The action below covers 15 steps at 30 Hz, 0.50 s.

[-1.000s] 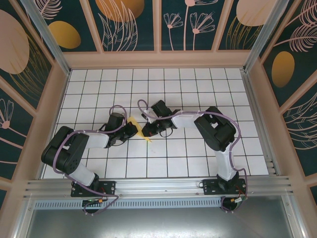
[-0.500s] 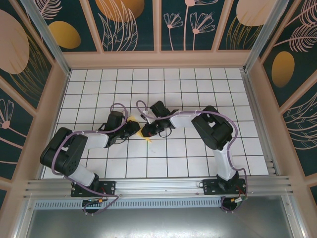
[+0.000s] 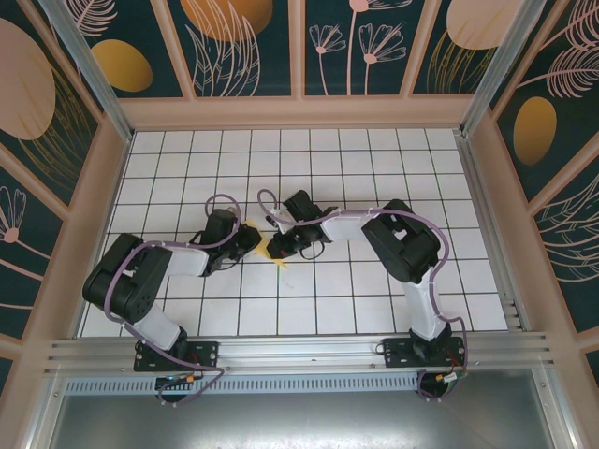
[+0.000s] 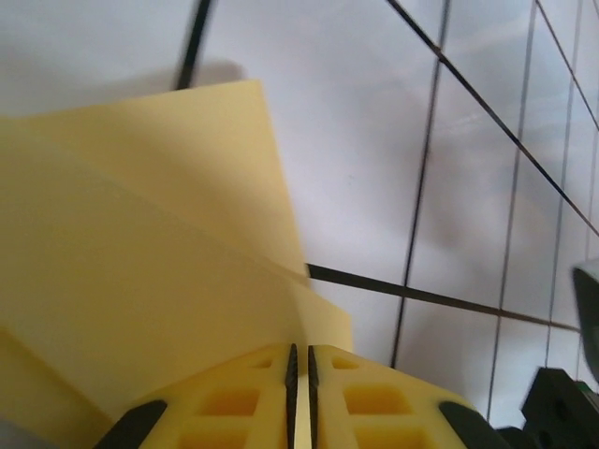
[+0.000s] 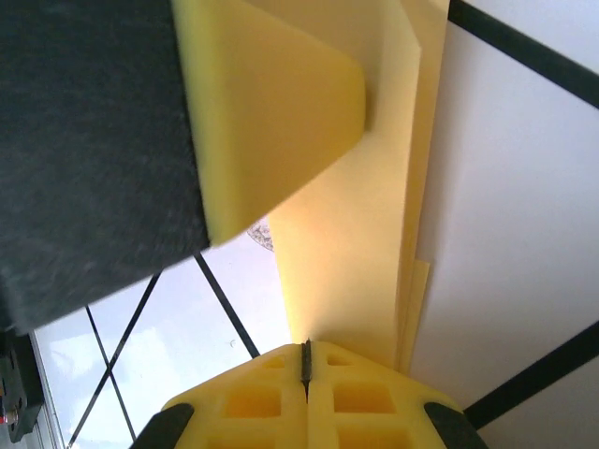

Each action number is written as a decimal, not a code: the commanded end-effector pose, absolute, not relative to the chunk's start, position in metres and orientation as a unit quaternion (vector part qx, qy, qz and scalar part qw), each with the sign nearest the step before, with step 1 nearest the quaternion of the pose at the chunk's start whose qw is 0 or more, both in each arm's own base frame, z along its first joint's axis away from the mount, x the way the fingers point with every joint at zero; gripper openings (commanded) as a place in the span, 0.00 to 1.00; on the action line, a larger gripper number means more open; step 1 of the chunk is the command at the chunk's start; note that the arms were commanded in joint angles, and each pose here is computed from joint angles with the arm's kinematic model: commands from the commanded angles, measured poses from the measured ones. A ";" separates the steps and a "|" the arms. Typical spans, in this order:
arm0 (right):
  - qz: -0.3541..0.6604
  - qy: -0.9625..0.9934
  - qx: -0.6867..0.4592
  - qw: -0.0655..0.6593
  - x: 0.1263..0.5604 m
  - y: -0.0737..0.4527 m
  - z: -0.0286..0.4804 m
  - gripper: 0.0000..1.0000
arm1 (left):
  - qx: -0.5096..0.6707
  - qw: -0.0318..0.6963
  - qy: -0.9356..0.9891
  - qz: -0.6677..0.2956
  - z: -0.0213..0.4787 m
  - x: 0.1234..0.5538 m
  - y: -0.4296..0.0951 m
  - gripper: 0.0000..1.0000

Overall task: Fold a paper plane with a square sheet of paper (pick it up from the middle)
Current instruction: Fold the wing for the fifth time at the center of the table.

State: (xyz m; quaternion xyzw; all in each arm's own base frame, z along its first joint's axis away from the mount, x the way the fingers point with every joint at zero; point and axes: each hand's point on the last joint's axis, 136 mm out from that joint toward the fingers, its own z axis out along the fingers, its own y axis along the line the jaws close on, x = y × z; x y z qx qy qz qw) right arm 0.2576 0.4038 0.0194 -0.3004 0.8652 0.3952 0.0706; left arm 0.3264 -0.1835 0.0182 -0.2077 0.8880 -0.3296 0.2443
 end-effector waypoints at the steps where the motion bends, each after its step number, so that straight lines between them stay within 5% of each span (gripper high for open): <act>1: 0.346 0.896 -0.279 0.021 0.239 0.378 -0.024 0.01 | -0.249 0.251 0.891 -0.285 0.002 0.320 -0.163 0.13; 15: 0.287 0.922 -0.256 -0.035 0.209 0.333 -0.071 0.00 | -0.300 0.272 0.880 -0.249 -0.004 0.320 -0.116 0.11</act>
